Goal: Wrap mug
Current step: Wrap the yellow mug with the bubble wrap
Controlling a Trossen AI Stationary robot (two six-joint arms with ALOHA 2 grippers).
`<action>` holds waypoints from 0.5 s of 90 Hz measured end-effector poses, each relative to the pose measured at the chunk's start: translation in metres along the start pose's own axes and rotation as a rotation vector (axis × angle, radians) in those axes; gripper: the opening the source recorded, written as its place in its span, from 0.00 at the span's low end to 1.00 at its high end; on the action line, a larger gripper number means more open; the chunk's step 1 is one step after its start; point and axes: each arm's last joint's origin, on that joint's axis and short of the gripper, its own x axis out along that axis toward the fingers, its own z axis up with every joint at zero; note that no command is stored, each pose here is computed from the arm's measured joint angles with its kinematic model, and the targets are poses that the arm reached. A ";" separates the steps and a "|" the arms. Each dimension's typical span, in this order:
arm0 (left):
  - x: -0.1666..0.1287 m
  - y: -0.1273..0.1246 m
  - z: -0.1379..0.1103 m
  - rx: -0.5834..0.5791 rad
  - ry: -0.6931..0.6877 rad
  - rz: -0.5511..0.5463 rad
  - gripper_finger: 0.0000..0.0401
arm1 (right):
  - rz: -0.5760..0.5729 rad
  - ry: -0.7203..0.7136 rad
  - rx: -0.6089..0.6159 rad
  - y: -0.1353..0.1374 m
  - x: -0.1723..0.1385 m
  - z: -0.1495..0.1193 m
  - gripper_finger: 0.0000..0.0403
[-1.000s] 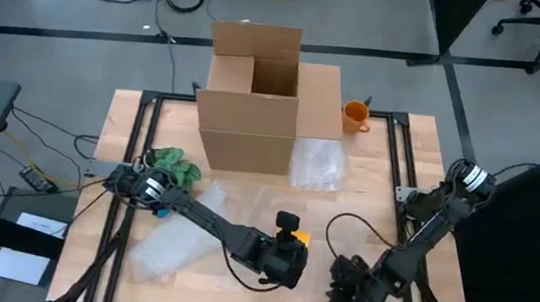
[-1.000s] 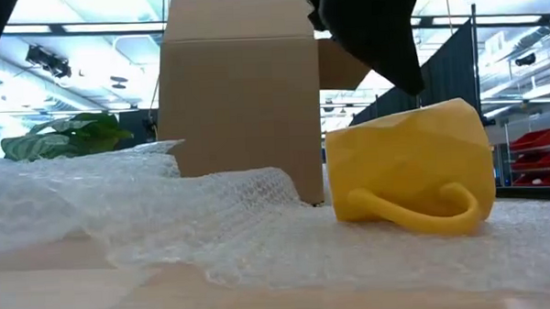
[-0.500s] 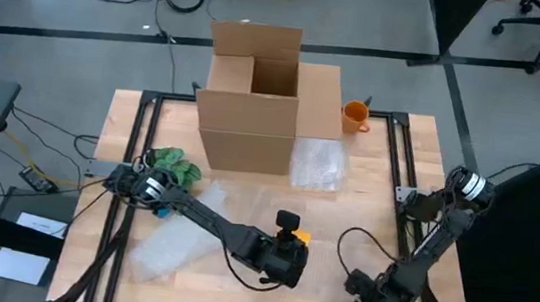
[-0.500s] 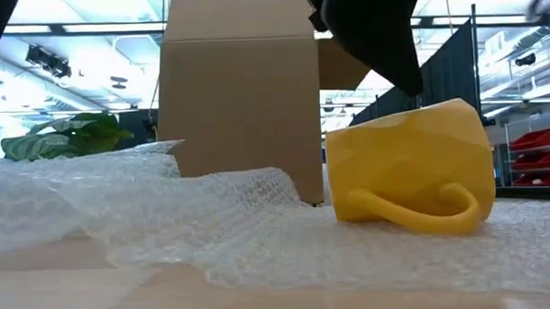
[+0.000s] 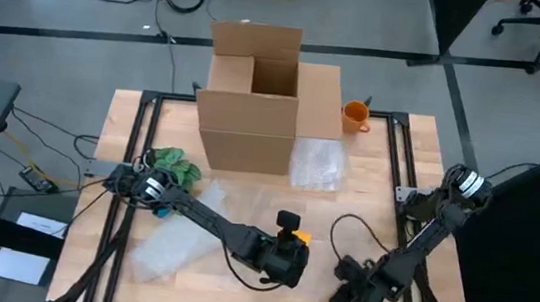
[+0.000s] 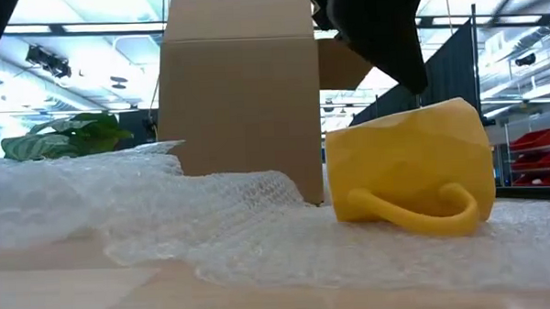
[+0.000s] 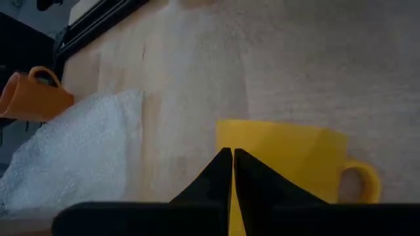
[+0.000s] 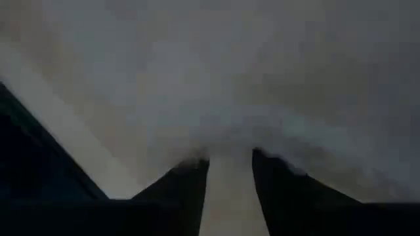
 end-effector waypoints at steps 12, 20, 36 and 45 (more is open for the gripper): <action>0.000 0.000 0.000 0.011 0.000 0.008 0.00 | -0.027 -0.120 -0.053 -0.003 -0.006 0.015 0.19; -0.004 -0.002 -0.001 0.034 0.004 0.064 0.00 | -0.048 -0.140 -0.071 -0.003 -0.004 0.025 0.18; -0.025 -0.015 0.006 0.054 -0.034 0.100 0.00 | -0.076 -0.154 -0.154 -0.004 -0.001 0.041 0.16; -0.033 -0.025 0.010 0.039 -0.078 0.052 0.00 | -0.091 -0.163 -0.216 -0.004 0.000 0.049 0.15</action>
